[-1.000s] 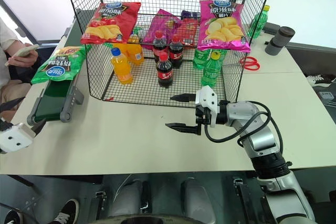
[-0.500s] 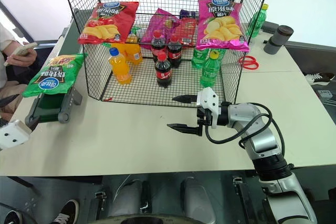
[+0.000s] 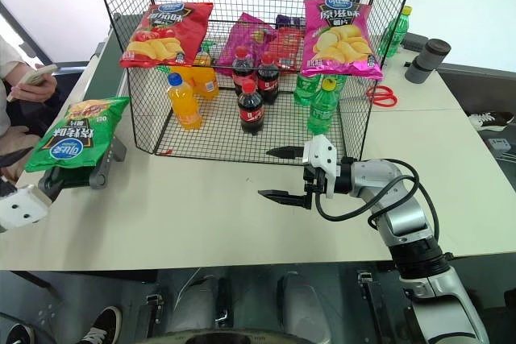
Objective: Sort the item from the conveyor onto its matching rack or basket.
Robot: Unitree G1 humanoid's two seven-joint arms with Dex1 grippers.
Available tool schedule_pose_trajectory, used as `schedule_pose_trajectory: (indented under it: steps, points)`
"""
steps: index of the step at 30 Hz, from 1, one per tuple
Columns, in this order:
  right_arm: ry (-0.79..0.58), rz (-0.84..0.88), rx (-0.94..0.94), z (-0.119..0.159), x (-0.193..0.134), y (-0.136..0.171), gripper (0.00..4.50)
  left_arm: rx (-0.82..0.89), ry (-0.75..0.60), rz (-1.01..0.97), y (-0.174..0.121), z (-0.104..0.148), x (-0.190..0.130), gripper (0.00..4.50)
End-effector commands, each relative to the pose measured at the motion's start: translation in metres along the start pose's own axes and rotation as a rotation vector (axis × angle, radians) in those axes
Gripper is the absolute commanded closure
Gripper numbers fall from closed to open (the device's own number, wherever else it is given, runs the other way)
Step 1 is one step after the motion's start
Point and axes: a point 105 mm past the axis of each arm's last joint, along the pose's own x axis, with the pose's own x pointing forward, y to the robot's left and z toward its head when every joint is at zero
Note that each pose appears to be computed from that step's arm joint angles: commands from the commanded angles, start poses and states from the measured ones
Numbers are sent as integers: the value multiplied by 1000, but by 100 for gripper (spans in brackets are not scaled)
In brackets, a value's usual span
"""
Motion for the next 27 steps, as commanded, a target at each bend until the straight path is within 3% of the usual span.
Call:
schedule_pose_trajectory:
  steps: [1,13,16,19,24,27]
  points:
    - [-21,-18,-66,14,-5,-3,2,18,-7,34,11,2,2,0]
    - [11,-63,-94,13,-14,-10,2,-11,-21,19,3,4,14,0]
    - [12,-82,-107,15,-17,-13,0,-29,-28,12,0,6,17,81]
    - [16,-82,-110,14,-18,-13,0,-29,-31,17,1,6,17,233]
    - [21,-91,-121,13,-16,-14,0,-40,-51,38,8,10,20,447]
    - [19,-96,-125,12,-15,-15,0,-60,-59,63,15,12,20,447]
